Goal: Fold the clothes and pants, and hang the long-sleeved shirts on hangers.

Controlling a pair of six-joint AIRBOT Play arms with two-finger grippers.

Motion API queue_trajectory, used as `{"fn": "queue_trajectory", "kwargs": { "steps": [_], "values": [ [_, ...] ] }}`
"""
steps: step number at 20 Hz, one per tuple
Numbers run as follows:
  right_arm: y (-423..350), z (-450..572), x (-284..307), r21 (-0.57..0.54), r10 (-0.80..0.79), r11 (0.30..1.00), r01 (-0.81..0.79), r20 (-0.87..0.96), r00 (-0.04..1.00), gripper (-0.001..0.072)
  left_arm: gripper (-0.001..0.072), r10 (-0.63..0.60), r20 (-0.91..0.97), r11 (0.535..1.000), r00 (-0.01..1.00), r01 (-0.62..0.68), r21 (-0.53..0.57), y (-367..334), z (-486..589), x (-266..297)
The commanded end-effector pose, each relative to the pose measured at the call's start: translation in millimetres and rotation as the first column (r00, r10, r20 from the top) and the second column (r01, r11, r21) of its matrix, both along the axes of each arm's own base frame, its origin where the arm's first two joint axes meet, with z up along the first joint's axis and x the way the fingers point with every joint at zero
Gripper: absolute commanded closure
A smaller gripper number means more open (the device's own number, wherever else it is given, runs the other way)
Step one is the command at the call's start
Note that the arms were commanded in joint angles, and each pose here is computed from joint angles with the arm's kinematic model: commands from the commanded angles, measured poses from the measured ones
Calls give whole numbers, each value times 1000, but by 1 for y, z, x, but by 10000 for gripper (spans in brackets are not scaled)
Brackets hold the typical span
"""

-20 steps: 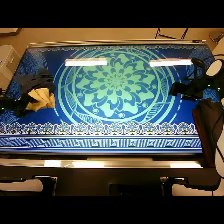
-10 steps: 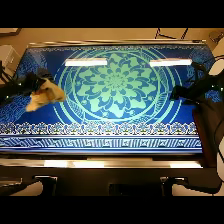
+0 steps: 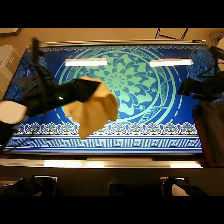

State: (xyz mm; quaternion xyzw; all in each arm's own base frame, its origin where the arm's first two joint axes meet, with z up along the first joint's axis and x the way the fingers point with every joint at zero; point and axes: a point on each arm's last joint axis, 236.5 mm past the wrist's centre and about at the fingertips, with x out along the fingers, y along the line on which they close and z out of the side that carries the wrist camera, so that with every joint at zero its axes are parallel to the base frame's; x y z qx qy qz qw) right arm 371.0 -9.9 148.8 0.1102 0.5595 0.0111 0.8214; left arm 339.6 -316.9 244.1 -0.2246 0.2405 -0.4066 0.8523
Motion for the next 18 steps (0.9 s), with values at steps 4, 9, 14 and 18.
{"fn": "queue_trajectory", "kwargs": {
  "steps": [4, 9, 14, 18],
  "values": [
    [-5, 22, -6, -38, -7, 999, 10, 73, 997, 40, 687, -76, -472, 995, 878, 100, 25, -149, -185, -73],
    [-6, 16, 4, -31, -10, 999, 12, 75, 997, 39, 1, -238, -595, 926, 768, 364, 99, -159, -218, -101],
    [44, -39, -32, 187, 115, 979, -82, -174, 978, 36, 2, 20, -576, 949, 817, 165, 267, 45, -191, 42],
    [65, -124, -75, 296, 157, 954, -48, -355, 922, 15, 3, 269, -718, 950, 642, -56, 306, 193, -239, 65]
  ]
}}
